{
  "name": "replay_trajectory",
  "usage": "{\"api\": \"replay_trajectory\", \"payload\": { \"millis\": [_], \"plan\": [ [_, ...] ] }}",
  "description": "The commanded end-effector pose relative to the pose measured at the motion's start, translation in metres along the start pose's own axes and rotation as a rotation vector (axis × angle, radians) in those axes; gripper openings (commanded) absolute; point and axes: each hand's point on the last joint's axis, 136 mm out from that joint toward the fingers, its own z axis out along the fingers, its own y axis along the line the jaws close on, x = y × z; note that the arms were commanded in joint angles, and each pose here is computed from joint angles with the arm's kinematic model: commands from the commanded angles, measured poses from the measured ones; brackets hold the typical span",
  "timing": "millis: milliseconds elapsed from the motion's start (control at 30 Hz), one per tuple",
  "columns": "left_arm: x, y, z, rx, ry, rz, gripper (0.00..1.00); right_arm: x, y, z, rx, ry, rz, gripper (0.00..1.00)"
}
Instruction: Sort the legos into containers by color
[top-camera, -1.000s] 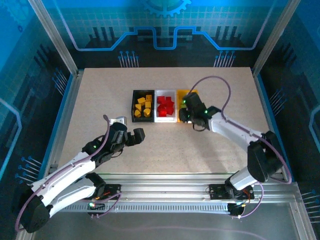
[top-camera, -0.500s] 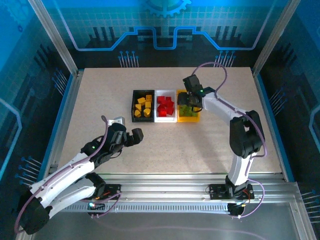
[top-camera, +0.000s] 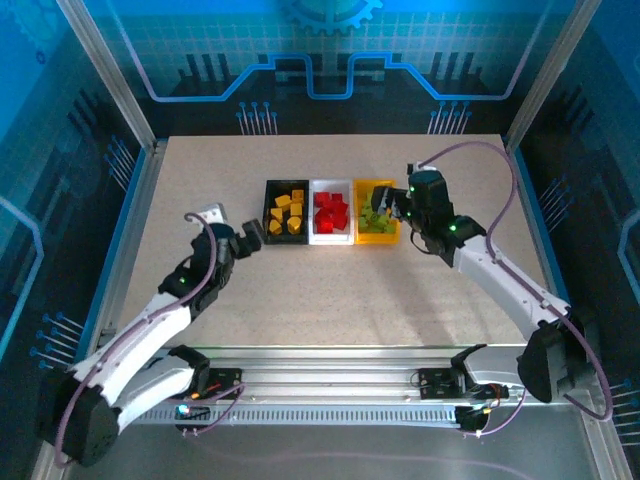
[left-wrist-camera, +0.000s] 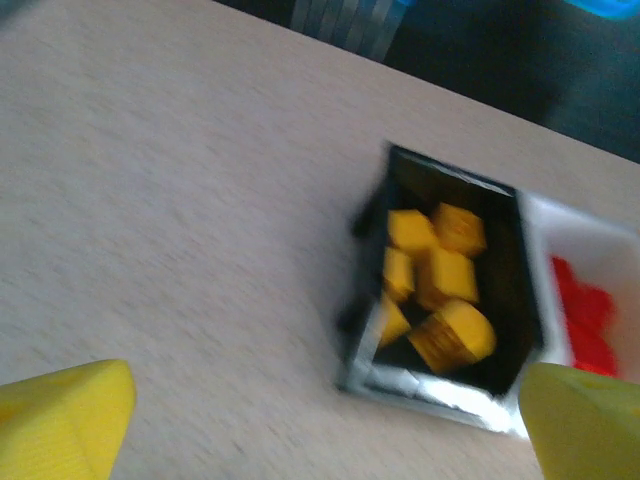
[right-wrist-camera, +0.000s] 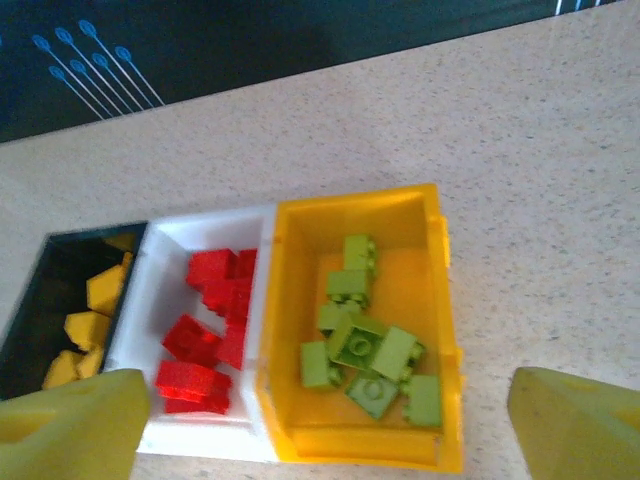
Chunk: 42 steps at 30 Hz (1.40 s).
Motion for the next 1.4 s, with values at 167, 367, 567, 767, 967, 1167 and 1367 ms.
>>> {"api": "replay_trajectory", "payload": {
  "millis": [167, 367, 567, 767, 967, 1167, 1367],
  "plan": [
    [-0.022, 0.057, 0.070, -0.205, -0.056, 0.195, 0.99, 0.001, -0.035, -0.008, 0.079, -0.122, 0.069, 1.00],
    [-0.017, 0.053, 0.104, -0.199, -0.061, 0.310, 0.99, 0.006, -0.060, -0.007, 0.105, -0.070, 0.102, 1.00],
    [0.014, 0.074, 0.106, -0.246, -0.027, 0.258, 0.99, -0.003, -0.089, -0.023, 0.157, -0.163, 0.071, 1.00],
    [0.013, 0.066, 0.108, -0.102, -0.141, 0.254, 0.99, -0.010, -0.105, -0.025, 0.178, -0.249, -0.058, 1.00],
    [0.026, 0.060, 0.103, 0.016, -0.204, 0.258, 0.99, 0.001, -0.146, -0.022, 0.267, -0.328, -0.201, 1.00],
    [0.026, 0.065, 0.105, -0.015, -0.167, 0.236, 0.99, 0.038, -0.148, 0.024, 0.167, -0.241, -0.264, 1.00],
    [0.027, 0.063, 0.106, -0.007, -0.162, 0.242, 0.99, 0.063, -0.151, 0.054, 0.123, -0.235, -0.273, 1.00]
  ]
}}
